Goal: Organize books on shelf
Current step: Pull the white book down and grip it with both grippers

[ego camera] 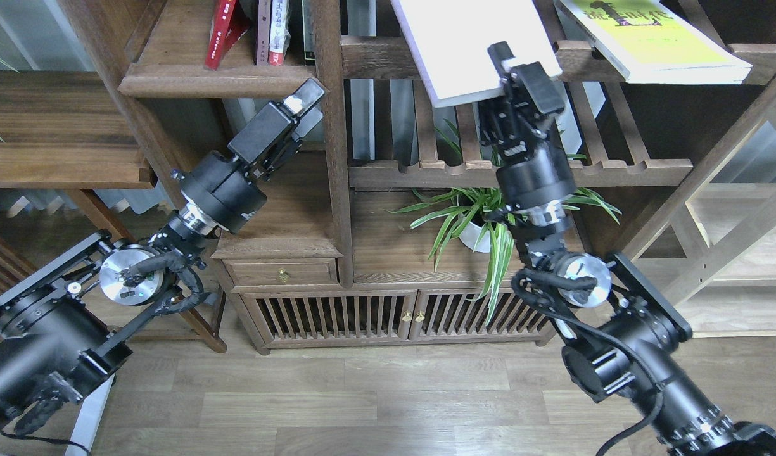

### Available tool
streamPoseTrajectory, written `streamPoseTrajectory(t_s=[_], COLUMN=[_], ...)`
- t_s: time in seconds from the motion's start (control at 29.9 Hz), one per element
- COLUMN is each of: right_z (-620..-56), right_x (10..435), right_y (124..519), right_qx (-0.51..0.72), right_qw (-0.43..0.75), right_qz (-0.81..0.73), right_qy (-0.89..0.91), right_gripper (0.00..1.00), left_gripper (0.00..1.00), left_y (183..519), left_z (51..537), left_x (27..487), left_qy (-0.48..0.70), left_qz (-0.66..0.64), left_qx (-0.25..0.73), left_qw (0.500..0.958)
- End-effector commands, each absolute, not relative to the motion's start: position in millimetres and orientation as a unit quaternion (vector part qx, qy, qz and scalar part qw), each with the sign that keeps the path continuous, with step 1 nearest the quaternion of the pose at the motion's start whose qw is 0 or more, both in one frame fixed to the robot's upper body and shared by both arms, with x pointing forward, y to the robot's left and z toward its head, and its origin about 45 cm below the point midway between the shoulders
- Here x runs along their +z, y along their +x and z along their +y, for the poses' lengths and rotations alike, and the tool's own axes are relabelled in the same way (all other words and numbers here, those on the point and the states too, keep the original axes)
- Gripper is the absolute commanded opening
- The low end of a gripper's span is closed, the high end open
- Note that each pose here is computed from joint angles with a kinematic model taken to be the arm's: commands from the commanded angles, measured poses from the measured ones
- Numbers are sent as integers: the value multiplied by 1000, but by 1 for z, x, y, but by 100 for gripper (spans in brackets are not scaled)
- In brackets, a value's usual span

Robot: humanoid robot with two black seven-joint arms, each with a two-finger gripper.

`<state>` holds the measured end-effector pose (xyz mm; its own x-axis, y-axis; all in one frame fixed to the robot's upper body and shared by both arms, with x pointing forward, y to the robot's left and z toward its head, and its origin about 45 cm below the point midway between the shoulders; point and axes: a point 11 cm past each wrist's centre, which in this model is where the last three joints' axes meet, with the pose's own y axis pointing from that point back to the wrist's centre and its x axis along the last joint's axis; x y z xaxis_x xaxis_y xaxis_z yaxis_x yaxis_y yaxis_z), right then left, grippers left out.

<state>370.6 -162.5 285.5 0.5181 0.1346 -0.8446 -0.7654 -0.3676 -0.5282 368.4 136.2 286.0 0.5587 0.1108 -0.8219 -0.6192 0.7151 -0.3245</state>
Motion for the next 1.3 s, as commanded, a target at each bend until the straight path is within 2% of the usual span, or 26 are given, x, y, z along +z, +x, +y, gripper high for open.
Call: streamPoseTrajectory(t_s=[0.0, 0.27, 0.47, 1.27], right_z=[-149, -139, -137, -103], right_x=[281, 278, 276, 279], right_y=[366, 362, 361, 350], right_qx=[449, 457, 459, 459], right_qw=[502, 496, 495, 478], right_qz=[215, 208, 208, 182], right_qy=[-707, -708, -708, -726], right_gripper=[0, 0, 0, 0], left_gripper=[97, 96, 95, 92], left_y=[369, 368, 374, 375], left_z=[130, 119, 112, 93], left_x=[289, 294, 313, 339], left_qy=[-317, -332, -368, -381], left_qz=[423, 432, 439, 435], left_qx=[212, 198, 177, 142], left_qw=[822, 815, 800, 803])
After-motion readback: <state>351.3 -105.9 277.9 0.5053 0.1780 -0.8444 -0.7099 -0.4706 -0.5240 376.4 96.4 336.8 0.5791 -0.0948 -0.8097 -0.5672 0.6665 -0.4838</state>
